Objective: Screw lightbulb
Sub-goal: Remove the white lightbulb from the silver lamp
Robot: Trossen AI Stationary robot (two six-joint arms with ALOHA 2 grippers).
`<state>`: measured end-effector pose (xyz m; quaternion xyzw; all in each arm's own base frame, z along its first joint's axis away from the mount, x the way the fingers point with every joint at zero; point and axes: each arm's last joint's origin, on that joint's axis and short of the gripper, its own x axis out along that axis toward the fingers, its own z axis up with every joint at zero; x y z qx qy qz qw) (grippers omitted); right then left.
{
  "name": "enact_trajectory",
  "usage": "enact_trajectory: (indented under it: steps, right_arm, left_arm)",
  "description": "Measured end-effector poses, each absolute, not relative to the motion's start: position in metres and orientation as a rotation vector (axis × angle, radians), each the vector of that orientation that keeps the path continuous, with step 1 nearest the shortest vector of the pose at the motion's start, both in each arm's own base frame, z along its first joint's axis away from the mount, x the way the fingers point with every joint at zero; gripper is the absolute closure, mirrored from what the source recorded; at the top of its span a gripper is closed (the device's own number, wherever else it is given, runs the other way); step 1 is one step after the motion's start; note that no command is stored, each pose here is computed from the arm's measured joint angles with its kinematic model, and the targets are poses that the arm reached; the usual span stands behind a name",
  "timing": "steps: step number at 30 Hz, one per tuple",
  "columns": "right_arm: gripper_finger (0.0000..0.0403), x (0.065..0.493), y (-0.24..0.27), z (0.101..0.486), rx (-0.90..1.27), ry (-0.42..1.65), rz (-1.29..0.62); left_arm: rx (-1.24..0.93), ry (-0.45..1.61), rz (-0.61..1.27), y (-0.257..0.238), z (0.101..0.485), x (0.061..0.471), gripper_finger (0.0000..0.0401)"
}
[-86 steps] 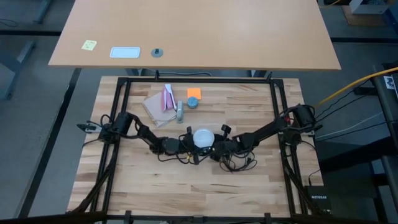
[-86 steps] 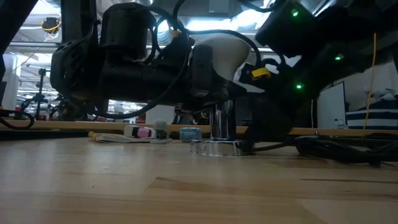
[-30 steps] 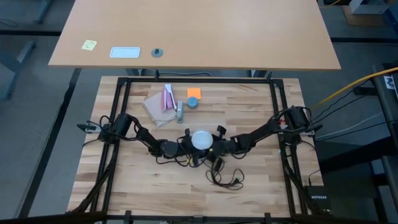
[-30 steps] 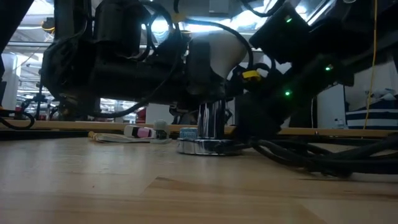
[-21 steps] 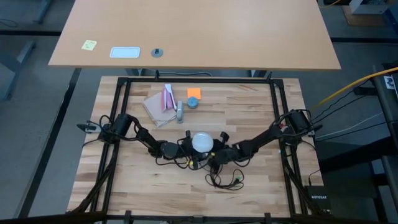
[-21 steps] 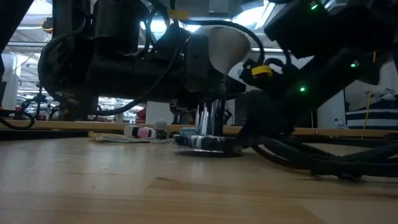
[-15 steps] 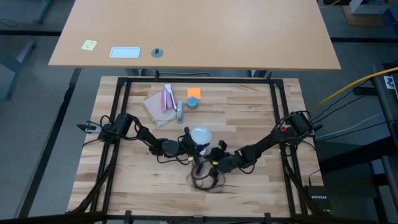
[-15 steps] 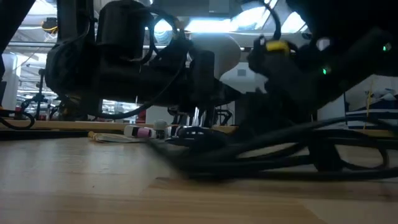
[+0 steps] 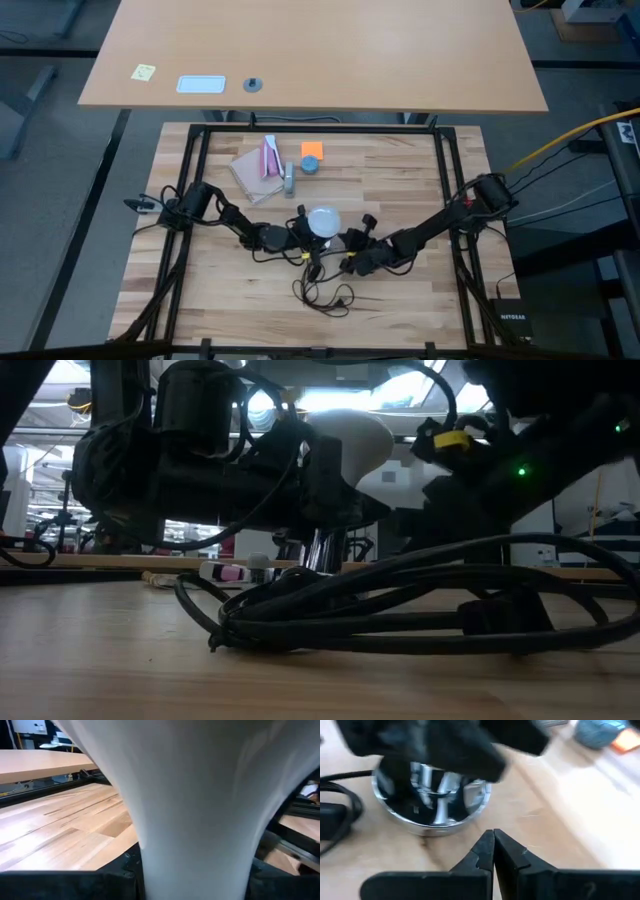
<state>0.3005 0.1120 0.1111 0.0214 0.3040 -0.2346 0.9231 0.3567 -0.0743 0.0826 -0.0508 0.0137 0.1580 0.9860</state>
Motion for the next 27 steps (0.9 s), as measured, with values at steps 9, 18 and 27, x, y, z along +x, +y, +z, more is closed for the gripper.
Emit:
enact_trajectory:
  steps: [9, 18, 27]
  right_arm:
    - [0.0394, 0.308, 0.078, 0.111, 0.013, 0.69, -0.543]
    - [0.0394, 0.31, 0.061, 0.108, -0.033, 0.794, -0.457]
    - [0.0394, 0.29, 0.063, 0.135, -0.091, 0.852, -0.489]
  left_arm:
    - [-0.139, -0.002, 0.178, -0.079, 0.087, 0.362, 0.0249]
    - [-0.137, -0.014, 0.137, -0.078, 0.09, 0.364, 0.0249]
    - [-0.134, -0.033, 0.162, -0.066, 0.095, 0.373, 0.0249]
